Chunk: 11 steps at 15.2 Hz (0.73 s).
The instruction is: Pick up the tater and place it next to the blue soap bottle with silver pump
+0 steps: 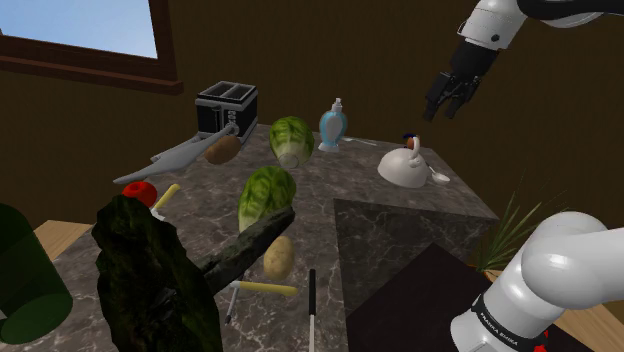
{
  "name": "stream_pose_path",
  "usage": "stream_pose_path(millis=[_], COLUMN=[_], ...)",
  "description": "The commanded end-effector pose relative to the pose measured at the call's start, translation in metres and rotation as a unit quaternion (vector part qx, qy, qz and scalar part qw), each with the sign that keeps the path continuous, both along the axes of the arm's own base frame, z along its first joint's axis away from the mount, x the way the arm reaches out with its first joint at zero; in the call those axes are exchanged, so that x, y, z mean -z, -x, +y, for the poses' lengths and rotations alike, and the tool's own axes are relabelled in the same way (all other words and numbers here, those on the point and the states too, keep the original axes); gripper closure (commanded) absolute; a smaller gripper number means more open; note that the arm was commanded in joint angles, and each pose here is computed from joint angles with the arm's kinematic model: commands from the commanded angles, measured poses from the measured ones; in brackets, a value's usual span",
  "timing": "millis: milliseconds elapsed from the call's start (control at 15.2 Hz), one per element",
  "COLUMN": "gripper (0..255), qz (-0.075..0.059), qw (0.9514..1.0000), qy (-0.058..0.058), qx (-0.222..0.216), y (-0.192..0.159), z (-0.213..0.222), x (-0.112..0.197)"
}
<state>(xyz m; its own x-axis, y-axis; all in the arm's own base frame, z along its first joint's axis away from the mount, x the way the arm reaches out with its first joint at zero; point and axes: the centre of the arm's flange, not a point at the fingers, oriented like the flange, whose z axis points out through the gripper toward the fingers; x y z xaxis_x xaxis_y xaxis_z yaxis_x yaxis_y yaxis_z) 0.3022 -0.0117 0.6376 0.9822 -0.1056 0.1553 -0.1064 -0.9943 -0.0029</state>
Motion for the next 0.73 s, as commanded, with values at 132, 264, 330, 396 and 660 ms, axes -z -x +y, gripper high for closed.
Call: stream_pose_path(millis=[132, 264, 330, 396, 660], gripper=[0, 0, 0, 0, 0], qz=[-0.006, -0.012, -0.015, -0.018, -0.03], qw=[0.9998, 0.9994, 0.999, 0.9985, 0.996], qy=[-0.009, -0.019, -0.023, -0.028, -0.047], qx=[0.014, 0.028, 0.035, 0.042, 0.071], y=[0.007, 0.014, 0.017, 0.02, 0.03], z=[0.016, 0.033, 0.041, 0.05, 0.086], x=[0.019, 0.037, 0.046, 0.055, 0.091])
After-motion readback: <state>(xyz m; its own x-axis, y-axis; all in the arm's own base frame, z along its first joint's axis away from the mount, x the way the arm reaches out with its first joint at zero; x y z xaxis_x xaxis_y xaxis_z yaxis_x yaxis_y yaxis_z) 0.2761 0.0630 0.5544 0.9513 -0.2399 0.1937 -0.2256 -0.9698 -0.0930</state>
